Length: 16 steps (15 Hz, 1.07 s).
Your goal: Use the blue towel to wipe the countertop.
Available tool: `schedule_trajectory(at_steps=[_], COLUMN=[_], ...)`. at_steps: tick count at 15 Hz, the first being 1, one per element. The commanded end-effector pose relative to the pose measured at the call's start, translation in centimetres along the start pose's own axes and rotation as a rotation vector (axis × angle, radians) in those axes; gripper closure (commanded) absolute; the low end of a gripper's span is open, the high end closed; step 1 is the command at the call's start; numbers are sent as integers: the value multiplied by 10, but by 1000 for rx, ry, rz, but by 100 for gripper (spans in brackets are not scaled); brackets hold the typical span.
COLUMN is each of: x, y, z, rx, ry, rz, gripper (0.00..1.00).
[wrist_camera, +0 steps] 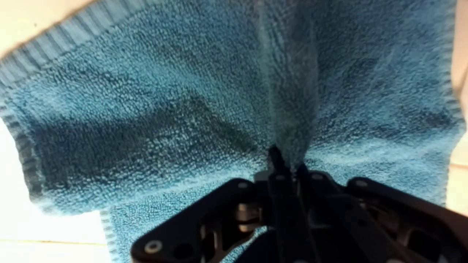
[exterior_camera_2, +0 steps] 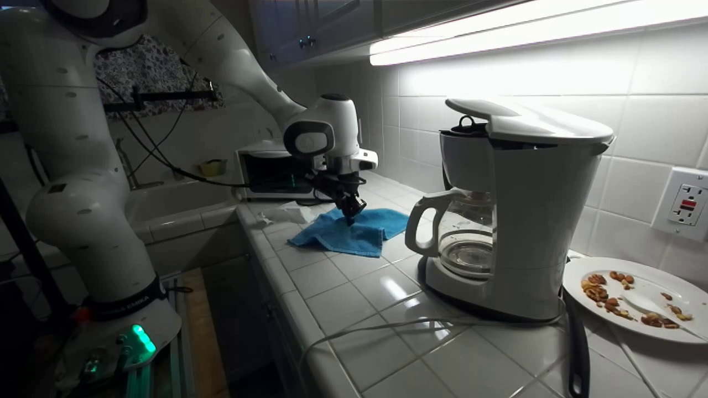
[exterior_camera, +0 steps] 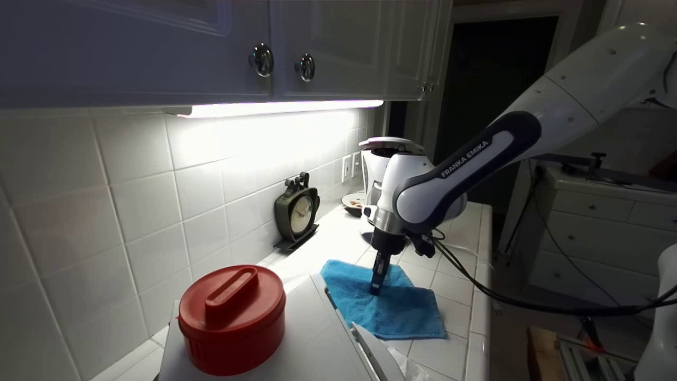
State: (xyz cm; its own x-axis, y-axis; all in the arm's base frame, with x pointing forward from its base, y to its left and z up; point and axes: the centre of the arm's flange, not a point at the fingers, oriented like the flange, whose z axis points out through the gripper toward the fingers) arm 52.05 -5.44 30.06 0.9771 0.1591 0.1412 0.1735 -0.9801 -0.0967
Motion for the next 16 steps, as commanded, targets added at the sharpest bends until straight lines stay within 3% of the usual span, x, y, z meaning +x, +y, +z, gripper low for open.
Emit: schedule_trajectory(at_steps=[1, 4, 10, 16], x=[26, 23, -17, -53], y=[25, 49, 88, 78], z=[7, 9, -10, -17], rx=[-20, -52, -64, -17], ry=[42, 51, 53, 13], rz=[26, 64, 153, 158], gripper=[96, 96, 96, 96])
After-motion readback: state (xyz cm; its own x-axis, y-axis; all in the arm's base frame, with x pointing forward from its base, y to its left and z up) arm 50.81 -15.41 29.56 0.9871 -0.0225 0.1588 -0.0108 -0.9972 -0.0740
